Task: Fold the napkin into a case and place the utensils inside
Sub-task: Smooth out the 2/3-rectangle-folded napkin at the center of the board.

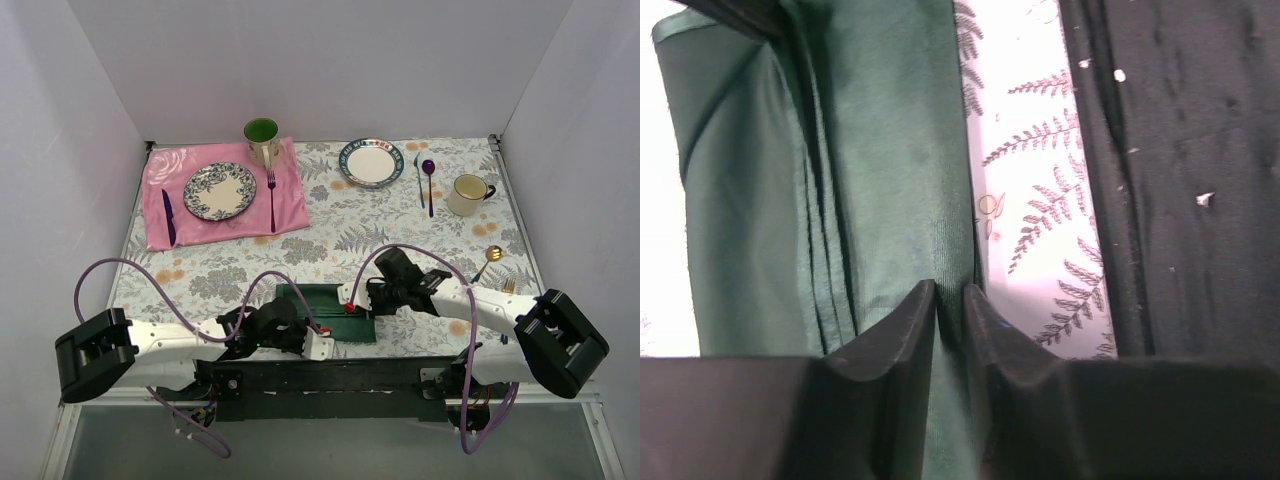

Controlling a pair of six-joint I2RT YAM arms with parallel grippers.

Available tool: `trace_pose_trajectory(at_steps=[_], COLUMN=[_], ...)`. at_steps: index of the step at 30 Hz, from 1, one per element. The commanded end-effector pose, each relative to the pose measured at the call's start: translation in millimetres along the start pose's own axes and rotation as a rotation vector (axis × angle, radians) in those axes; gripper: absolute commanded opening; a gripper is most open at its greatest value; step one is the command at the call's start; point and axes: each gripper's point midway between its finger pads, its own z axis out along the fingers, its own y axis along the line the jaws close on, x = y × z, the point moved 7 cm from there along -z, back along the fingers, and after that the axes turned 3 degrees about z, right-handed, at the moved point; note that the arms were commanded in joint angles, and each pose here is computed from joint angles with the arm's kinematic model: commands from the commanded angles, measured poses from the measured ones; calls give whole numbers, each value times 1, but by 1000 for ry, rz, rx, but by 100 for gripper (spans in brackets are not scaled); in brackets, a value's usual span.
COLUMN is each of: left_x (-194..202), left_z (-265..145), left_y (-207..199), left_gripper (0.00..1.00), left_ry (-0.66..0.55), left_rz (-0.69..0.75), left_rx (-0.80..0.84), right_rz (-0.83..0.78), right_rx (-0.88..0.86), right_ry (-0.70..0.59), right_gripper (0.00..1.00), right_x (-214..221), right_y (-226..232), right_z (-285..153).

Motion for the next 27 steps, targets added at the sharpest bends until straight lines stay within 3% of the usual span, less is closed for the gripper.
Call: trace_pose_trajectory(at_steps=[1, 5, 16, 18, 23, 27], left_x=[-9, -22, -31, -32, -28, -41], left_z=[-5, -14, -21, -21, -23, -24], left_y=[10, 10, 12, 14, 13, 20], left_gripper=[11, 0, 1, 5, 40, 44], left_ry=[-28, -78, -83, -85, -79, -147], left_rz=[3, -38, -123, -141, -124, -98], left_rx=[-71, -56, 1, -1, 3, -95], right_rz=[10, -4, -43, -48, -42, -29], right_rx=[-65, -61, -67, -70, -77, -88], right_ry=[26, 23, 8, 7, 8, 1], right_gripper=[1, 1, 1, 1, 1, 1], right_x=[14, 13, 13, 13, 13, 12], right_y=[17, 16, 19, 20, 20, 20], right_z=[4, 3, 1, 1, 2, 3])
